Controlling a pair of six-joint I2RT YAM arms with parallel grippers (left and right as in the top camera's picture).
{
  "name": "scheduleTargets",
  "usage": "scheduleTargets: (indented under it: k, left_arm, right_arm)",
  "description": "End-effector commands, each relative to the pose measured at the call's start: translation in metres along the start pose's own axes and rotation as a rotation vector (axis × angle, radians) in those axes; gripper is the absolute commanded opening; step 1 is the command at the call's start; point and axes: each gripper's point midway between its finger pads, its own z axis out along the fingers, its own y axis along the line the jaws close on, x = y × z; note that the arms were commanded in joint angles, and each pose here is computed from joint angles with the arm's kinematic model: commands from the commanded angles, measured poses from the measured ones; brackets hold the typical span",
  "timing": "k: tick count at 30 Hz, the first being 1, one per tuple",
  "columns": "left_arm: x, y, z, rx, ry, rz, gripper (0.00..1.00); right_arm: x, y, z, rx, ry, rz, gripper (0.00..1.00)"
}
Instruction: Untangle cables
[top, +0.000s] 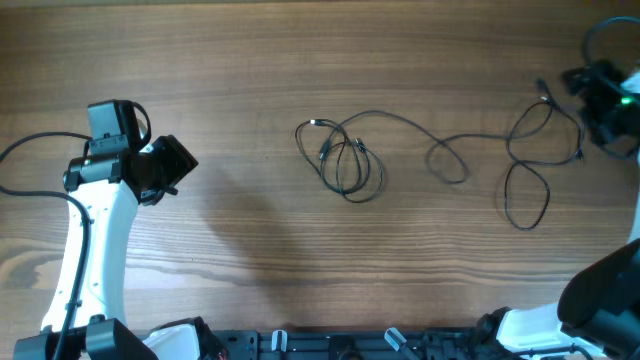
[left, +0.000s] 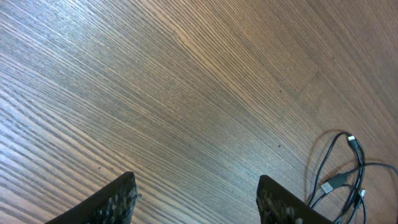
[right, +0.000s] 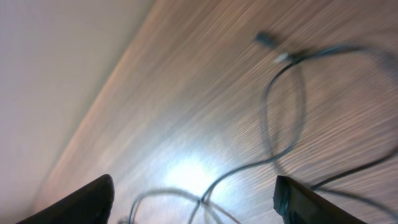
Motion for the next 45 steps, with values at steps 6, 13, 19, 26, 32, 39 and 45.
scheduleTargets:
  k: [6,13,19,26,32,39,45]
  left_arm:
    - [-0.001,-0.001,-0.003,0.010,-0.008,-0.011,0.63]
    - [0.000,-0.001,-0.003,0.011,-0.003,-0.012,0.63]
    - [0.002,0.000,-0.003,0.008,0.002,-0.012,0.63]
    - [0.004,0.001,-0.003,0.002,0.013,-0.014,0.63]
    - [0.004,0.002,-0.003,0.001,0.013,-0.014,0.63]
    - [0.005,0.002,-0.003,0.001,0.014,-0.014,0.63]
    - [0.004,0.002,-0.003,0.001,0.013,-0.014,0.63]
  right_arm:
    - [0.112,0.102,0.051,-0.067,0.235,-0.502,0.90]
    - [0.216,0.134,0.141,-0.004,0.401,-0.465,0.88]
    - [0.269,0.165,0.197,-0.031,0.449,-0.039,0.77]
    - [0.278,0.158,0.223,0.096,0.282,0.116,0.69]
    - [0.283,0.143,0.238,0.146,0.254,0.183,0.67]
    - [0.277,0.150,0.246,0.104,0.221,0.176,0.38]
    - [0.274,0.148,0.246,0.110,0.209,0.145,0.05]
